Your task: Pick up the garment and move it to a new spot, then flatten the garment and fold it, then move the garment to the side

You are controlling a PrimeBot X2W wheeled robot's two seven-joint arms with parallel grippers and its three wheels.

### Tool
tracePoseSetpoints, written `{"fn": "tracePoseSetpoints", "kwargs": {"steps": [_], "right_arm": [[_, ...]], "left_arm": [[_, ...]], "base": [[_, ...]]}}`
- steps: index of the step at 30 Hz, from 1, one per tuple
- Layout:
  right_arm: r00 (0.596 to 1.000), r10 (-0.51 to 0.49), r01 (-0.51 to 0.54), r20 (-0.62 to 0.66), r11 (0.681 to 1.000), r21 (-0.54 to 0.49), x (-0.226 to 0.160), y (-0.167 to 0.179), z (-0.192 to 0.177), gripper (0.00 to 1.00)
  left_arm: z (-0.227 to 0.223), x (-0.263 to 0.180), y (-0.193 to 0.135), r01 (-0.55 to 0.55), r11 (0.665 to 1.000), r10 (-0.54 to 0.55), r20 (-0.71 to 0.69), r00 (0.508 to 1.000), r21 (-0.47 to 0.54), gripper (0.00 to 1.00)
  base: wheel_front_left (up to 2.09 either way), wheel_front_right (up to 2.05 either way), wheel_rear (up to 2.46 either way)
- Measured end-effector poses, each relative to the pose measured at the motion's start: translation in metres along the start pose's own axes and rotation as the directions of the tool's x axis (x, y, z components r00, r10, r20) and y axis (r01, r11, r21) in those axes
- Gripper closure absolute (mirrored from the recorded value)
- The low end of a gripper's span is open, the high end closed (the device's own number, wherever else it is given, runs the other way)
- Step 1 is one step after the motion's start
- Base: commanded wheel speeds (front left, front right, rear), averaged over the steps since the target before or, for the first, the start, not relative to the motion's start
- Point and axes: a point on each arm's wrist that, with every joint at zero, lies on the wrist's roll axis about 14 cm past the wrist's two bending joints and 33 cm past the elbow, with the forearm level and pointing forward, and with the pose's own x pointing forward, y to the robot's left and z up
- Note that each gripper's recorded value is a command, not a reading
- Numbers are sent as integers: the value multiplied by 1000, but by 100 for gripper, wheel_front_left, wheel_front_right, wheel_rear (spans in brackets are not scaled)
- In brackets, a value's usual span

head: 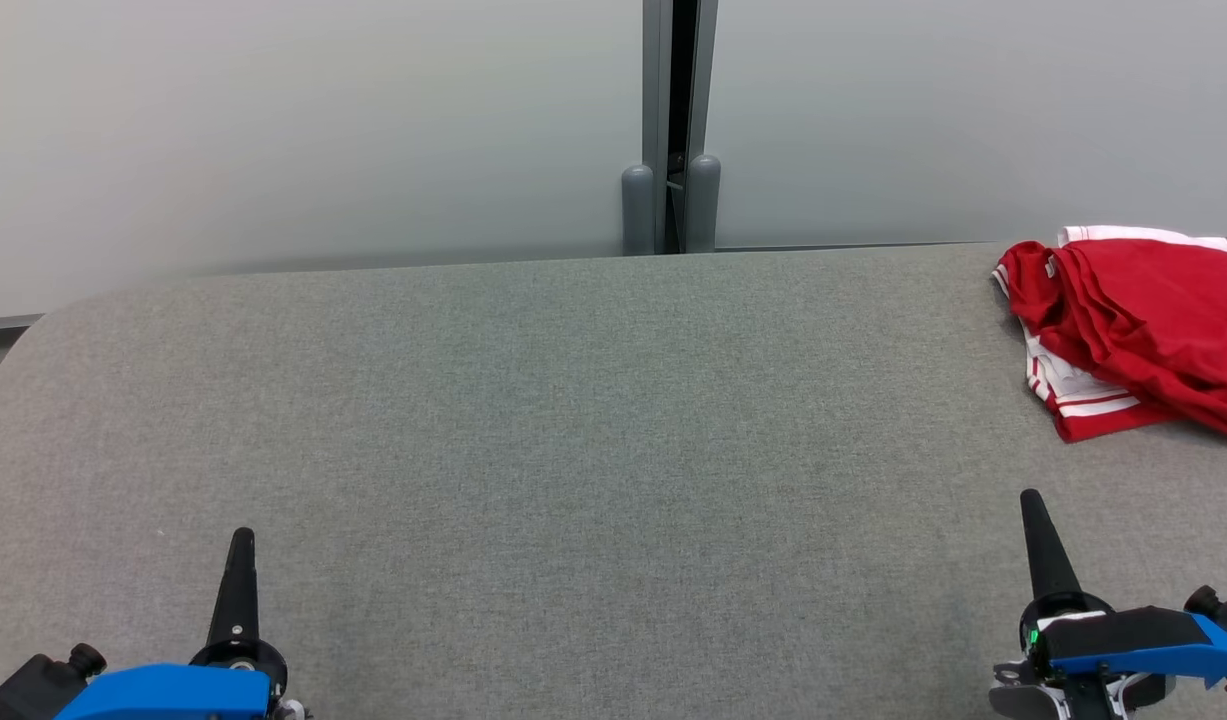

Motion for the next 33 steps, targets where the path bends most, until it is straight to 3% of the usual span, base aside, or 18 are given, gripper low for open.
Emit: {"fn": "tracePoseSetpoints", "kwargs": {"steps": [16,33], "right_arm": [[1000,10,-8,-8,988,153,2,3,1,100],[1000,27,-23,-10,955,294,4,7,3,100]], "left_arm": [[4,1,-3,15,989,-15,0,1000,-148,100],[9,2,-8,41,959,-42,3,999,-281,100]], "base": [[0,0,0],[0,0,0]]}}
